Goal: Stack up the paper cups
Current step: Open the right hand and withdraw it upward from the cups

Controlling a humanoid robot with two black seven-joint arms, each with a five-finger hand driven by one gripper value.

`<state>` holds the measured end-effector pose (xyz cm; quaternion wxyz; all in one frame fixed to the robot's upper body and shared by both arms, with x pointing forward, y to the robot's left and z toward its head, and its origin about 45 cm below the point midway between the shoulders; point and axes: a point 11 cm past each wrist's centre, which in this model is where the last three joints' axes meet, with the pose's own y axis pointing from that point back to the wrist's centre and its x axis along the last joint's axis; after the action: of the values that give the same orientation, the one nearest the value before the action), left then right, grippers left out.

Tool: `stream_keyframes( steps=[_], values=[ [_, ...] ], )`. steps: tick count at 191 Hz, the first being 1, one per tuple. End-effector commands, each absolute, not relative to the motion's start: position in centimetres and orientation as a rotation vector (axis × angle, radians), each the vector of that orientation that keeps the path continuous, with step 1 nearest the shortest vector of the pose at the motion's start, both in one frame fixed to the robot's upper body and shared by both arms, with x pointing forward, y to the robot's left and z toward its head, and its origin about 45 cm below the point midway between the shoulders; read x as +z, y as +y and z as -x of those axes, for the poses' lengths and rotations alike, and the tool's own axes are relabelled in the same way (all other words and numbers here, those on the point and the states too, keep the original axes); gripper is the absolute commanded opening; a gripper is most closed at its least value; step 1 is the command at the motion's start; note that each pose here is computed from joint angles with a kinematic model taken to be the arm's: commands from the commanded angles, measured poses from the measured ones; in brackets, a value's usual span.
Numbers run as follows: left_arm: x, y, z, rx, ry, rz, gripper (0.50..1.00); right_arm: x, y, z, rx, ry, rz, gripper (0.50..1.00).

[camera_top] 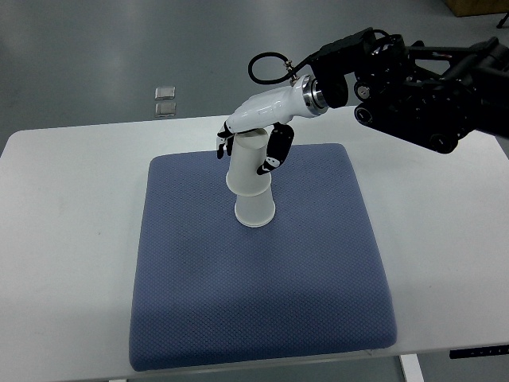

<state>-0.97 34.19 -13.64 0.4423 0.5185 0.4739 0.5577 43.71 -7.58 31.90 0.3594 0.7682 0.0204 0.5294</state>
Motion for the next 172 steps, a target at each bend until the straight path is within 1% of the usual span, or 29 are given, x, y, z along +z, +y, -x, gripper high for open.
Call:
stream_keyframes(
  steps=[1, 69, 84, 90, 97, 107, 135, 160, 172],
  values=[
    [-13.6, 34.2, 1.0, 1.384, 1.176, -1.287, 1.0, 32.0, -7.5, -43.7, 1.373, 0.045, -1.983, 0.858],
    [-13.6, 34.2, 1.0, 1.384, 1.176, -1.287, 1.0, 31.7, -7.6, -43.7, 1.367, 0.045, -1.988, 0.86],
    [-13.6, 34.2, 1.0, 1.384, 1.176, -1.287, 1.0, 30.9, -7.7, -43.5, 1.347, 0.05, -2.0, 0.862],
    [-13.6, 34.2, 1.0, 1.384, 1.176, -1.287, 1.0, 30.6, -7.9, -43.5, 1.34, 0.047, -2.004, 0.87],
    [-13.6, 34.2, 1.0, 1.384, 1.176, -1.287, 1.0, 30.3, -7.9, -43.4, 1.331, 0.046, -2.012, 0.893],
    [-13.6, 34.2, 0.9, 1.384, 1.175, -1.286, 1.0, 30.3, -8.1, -43.5, 1.329, 0.039, -2.013, 0.893],
    [-13.6, 34.2, 1.0, 1.384, 1.176, -1.287, 1.0, 30.0, -10.3, -44.9, 1.282, -0.038, -1.999, 0.893],
    [-13.6, 34.2, 0.9, 1.384, 1.175, -1.286, 1.0, 30.6, -11.3, -45.8, 1.212, -0.154, -2.076, 0.895],
    [-13.6, 34.2, 1.0, 1.384, 1.176, -1.287, 1.0, 30.9, -12.6, -46.5, 1.165, -0.223, -2.098, 0.895]
  ],
)
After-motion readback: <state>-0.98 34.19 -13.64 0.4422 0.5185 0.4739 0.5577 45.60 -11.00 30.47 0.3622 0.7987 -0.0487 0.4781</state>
